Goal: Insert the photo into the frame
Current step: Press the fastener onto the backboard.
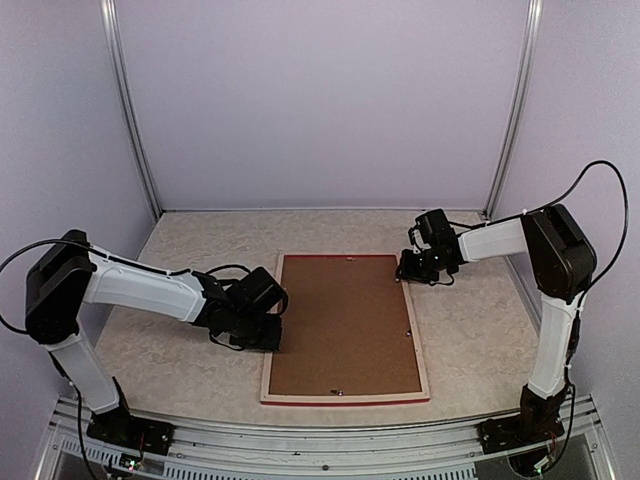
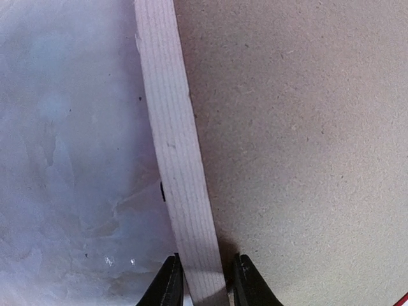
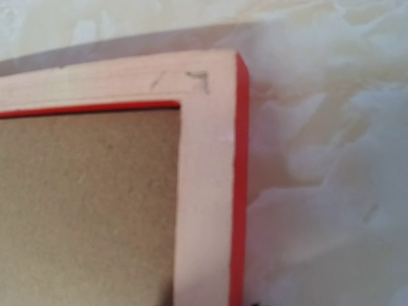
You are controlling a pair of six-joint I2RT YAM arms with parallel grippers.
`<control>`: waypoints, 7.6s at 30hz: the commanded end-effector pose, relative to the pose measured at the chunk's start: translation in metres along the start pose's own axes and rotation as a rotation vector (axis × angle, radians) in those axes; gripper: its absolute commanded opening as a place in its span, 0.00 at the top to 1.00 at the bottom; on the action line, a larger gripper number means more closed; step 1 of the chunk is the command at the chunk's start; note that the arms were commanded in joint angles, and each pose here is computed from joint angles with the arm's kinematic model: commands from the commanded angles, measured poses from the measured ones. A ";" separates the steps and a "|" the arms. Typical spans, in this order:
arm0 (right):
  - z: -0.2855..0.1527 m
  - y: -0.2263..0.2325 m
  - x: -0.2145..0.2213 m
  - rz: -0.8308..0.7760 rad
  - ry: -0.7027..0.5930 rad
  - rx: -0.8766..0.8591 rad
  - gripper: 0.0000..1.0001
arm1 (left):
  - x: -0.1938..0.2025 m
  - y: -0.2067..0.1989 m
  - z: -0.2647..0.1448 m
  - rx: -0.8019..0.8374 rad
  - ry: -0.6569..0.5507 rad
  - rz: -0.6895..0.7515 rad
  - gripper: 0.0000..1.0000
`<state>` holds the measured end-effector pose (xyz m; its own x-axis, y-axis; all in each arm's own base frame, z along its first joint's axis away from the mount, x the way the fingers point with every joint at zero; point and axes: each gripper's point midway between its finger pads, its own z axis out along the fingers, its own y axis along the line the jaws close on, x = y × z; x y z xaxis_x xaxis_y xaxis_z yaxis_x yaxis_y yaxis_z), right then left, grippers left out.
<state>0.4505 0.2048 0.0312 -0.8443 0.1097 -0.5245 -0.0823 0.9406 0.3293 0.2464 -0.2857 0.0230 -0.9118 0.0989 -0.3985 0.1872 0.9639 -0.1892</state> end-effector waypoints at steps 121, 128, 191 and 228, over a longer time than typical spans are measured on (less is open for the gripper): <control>0.011 0.004 0.032 -0.022 0.128 -0.059 0.70 | -0.113 0.070 0.050 -0.096 -0.010 0.061 0.36; 0.010 0.004 0.032 -0.021 0.128 -0.060 0.70 | -0.113 0.059 0.051 -0.110 -0.017 0.101 0.33; 0.006 0.006 0.033 -0.035 0.140 -0.069 0.71 | -0.144 0.037 0.026 -0.085 -0.185 0.161 0.27; -0.020 0.012 0.002 -0.024 0.072 -0.038 0.50 | -0.128 0.041 0.010 -0.021 -0.173 0.082 0.21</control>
<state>0.4309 0.2122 0.0331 -0.8906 0.0360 -0.4534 -0.1417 0.9252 0.3519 0.3743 -0.2602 0.0496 -0.8236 0.1548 -0.5457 0.2510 0.9622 -0.1058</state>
